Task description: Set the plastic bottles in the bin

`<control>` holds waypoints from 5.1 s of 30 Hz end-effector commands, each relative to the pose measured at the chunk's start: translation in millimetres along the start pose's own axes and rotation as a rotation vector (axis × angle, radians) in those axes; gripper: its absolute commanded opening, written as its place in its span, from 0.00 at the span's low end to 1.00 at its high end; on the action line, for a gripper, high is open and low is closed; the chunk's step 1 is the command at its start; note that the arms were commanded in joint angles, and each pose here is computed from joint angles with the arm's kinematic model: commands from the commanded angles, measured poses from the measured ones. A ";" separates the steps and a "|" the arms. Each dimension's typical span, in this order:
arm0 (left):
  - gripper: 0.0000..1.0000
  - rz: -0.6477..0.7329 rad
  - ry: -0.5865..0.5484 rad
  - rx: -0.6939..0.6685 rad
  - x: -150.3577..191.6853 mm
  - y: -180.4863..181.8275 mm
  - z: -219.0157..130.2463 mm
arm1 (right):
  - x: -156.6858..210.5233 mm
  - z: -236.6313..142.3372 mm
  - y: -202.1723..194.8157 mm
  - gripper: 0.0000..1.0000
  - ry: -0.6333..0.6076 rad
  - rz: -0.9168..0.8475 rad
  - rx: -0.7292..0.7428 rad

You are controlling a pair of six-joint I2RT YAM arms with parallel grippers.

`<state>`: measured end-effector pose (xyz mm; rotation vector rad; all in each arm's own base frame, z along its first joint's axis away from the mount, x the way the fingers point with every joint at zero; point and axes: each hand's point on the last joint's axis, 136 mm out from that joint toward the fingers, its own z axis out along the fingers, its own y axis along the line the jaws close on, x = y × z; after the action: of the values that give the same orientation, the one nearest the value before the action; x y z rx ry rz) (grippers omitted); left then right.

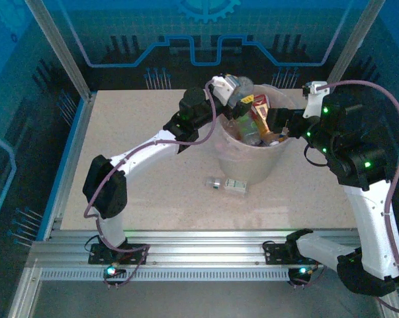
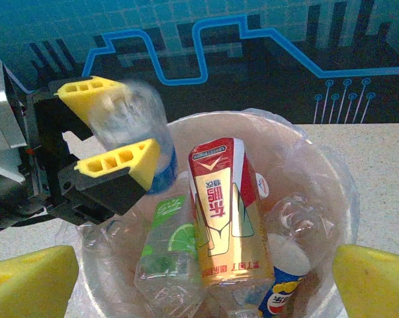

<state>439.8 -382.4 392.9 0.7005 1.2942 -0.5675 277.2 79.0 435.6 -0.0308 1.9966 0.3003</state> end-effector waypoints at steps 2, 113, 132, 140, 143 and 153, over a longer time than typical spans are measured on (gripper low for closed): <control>0.86 0.008 -0.040 0.030 -17.6 -7.5 -7.8 | -5.7 -2.1 0.1 1.00 -0.030 0.014 0.002; 0.32 -0.430 0.449 -0.062 83.4 39.6 31.2 | 14.8 6.9 -13.5 1.00 0.036 0.016 0.066; 0.82 -0.448 0.217 -0.081 -30.6 57.7 14.9 | 16.6 -4.8 -0.6 1.00 0.061 -0.045 -0.003; 0.99 -0.488 0.186 -0.147 -47.3 56.7 -34.5 | 32.3 -10.0 -6.0 1.00 0.096 -0.075 0.034; 0.99 -0.478 0.197 -0.144 -33.8 46.1 -65.4 | 37.2 -11.2 -8.4 1.00 0.106 -0.072 0.044; 0.99 -0.149 0.253 0.042 64.5 -41.6 -183.0 | 47.8 -8.5 -15.4 1.00 0.131 -0.041 0.080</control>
<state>331.2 -267.7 299.8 0.5439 1.7523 -0.7163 253.8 69.9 396.6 -0.0637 2.1255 0.2079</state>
